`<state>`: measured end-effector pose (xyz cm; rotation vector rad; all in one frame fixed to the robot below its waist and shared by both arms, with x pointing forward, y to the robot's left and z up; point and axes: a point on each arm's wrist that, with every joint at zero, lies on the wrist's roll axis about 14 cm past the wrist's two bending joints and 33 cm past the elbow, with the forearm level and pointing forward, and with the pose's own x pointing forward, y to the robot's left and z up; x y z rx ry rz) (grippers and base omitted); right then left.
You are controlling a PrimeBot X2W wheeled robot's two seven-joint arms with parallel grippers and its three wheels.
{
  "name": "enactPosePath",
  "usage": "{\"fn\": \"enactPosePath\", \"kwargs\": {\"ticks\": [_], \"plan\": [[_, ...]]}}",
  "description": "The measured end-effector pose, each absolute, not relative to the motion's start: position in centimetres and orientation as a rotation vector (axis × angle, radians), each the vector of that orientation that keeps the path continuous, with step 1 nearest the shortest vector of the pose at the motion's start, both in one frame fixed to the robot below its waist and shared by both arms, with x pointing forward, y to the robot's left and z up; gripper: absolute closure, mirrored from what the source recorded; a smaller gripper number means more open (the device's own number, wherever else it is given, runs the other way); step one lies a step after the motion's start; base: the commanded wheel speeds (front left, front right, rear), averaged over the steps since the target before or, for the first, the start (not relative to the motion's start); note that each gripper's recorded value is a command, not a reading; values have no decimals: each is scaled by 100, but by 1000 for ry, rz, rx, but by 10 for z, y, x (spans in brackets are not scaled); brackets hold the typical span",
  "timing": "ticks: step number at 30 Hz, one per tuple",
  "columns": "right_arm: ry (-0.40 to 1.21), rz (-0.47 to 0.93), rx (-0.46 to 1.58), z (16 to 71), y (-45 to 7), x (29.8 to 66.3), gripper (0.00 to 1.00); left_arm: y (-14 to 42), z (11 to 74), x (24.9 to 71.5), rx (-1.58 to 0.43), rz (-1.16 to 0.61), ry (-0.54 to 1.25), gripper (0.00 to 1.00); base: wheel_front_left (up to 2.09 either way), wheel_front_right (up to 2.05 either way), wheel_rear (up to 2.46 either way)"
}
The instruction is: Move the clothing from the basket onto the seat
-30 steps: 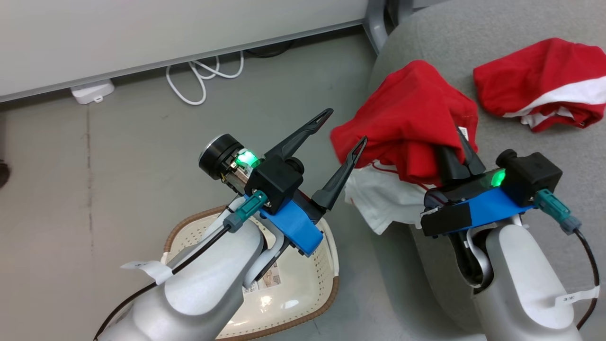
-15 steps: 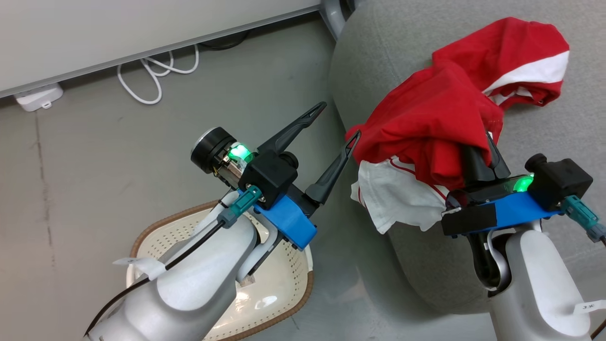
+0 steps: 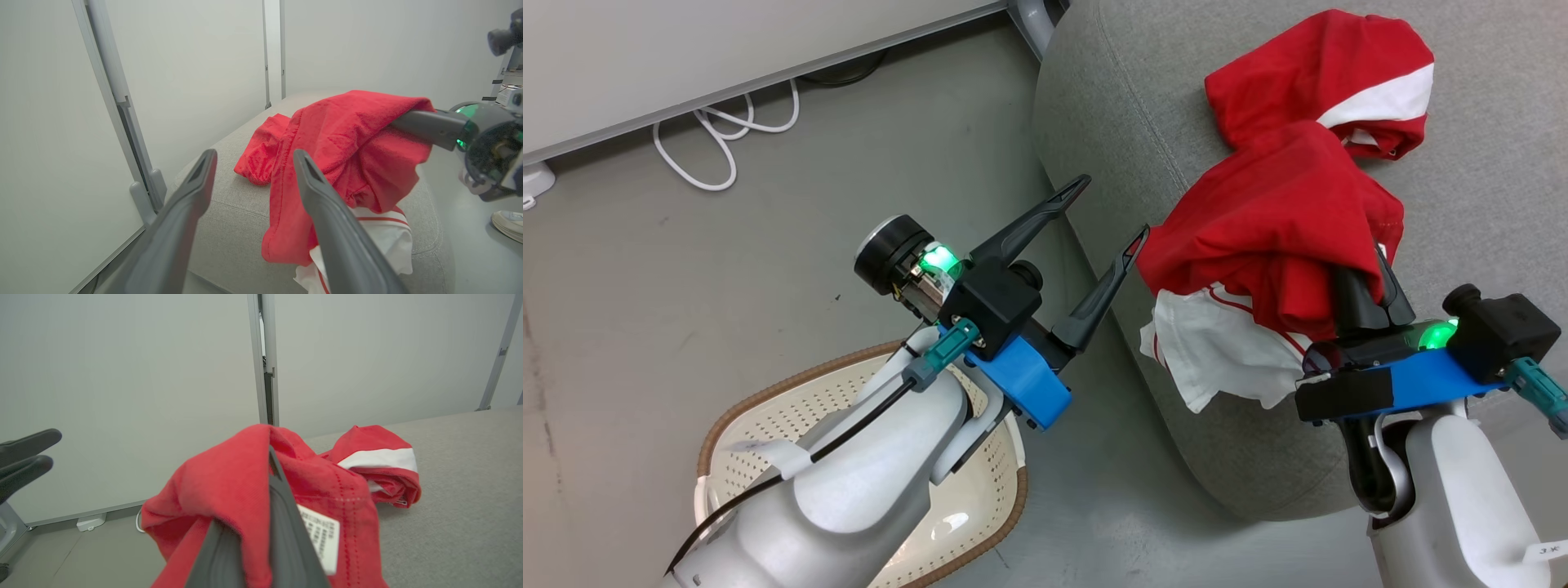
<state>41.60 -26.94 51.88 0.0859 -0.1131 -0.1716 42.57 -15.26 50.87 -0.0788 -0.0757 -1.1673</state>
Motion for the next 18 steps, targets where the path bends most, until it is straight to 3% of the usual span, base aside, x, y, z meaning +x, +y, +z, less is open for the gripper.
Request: {"fn": "enactPosePath", "kwargs": {"ticks": [9, 18], "plan": [[-130, -178, 54, 525, -273, 417, 100, -156, 506, 429, -85, -1172, -73, 0, 0, 0, 0], [-239, -171, -29, 562, -280, 452, 100, -147, 493, 449, -90, -1134, -60, 0, 0, 0, 0]]}}
